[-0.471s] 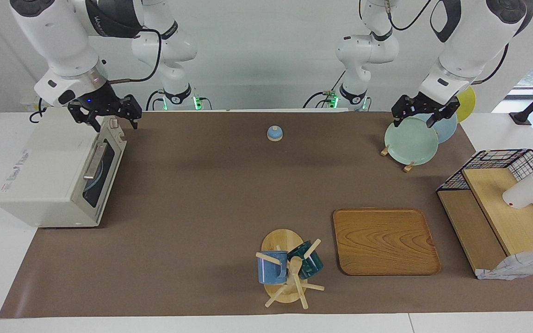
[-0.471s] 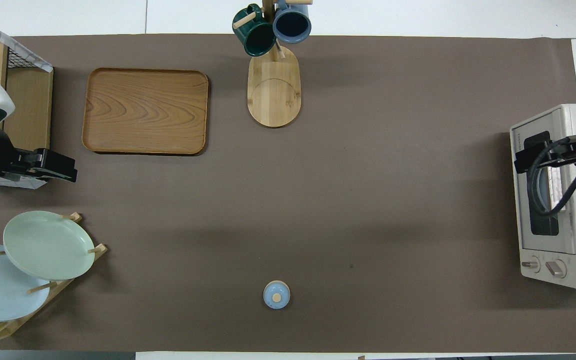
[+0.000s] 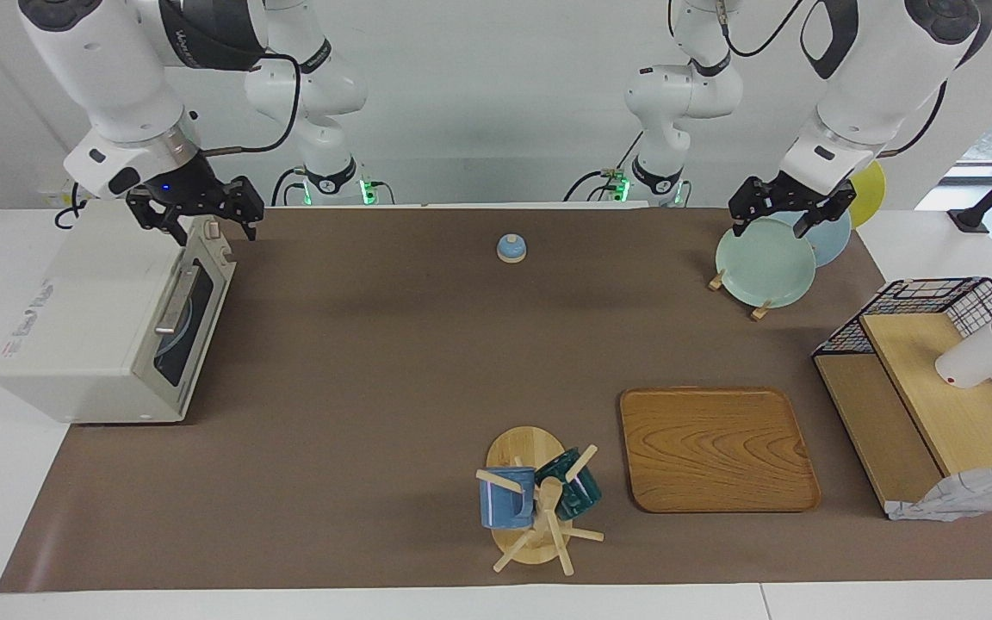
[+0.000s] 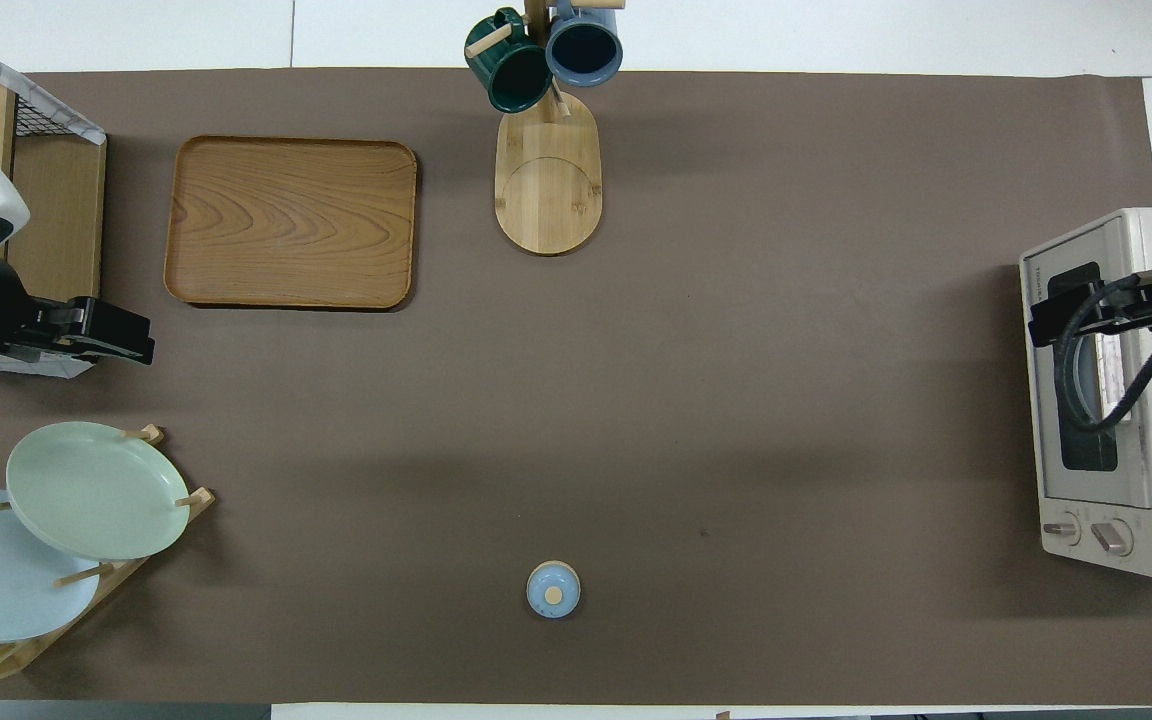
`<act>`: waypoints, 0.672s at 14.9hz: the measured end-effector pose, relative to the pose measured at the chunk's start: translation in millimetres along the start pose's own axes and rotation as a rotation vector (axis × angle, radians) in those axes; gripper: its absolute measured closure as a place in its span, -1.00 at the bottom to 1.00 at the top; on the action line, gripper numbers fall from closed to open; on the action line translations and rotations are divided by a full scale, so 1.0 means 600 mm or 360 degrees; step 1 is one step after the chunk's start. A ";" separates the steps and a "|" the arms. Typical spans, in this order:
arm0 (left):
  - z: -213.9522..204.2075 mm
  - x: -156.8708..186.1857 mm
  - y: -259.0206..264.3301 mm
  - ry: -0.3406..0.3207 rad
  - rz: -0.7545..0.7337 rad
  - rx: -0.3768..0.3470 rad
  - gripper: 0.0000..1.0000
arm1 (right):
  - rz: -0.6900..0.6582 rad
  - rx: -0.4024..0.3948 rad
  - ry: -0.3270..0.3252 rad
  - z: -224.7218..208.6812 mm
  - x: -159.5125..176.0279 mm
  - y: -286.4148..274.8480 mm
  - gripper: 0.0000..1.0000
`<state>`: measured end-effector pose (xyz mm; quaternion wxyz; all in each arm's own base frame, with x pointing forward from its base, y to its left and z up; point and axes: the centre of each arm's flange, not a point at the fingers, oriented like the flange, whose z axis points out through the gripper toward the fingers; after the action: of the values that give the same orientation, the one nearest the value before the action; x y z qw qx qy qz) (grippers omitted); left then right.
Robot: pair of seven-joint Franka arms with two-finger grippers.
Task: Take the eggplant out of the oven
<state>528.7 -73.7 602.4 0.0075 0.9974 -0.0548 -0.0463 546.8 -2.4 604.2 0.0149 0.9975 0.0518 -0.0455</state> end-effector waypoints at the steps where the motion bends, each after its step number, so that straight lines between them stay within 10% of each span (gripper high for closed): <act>1: 0.000 0.000 0.000 0.0000 0.0000 0.0000 -1.00 | 0.0001 0.0000 0.0000 0.000 0.000 0.001 -1.00; 5: 0.000 0.000 0.000 0.0000 0.0000 0.0000 -1.00 | 0.0037 0.0004 -0.0001 0.001 -0.002 0.022 -0.99; 10: 0.000 0.000 0.000 0.0000 0.0000 0.0000 -1.00 | -0.0037 -0.0007 0.0092 0.033 0.006 0.043 0.06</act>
<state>528.7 -73.7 602.4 0.0075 0.9974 -0.0548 -0.0463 551.0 -28.3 585.1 0.0151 0.9977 0.0639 -0.0168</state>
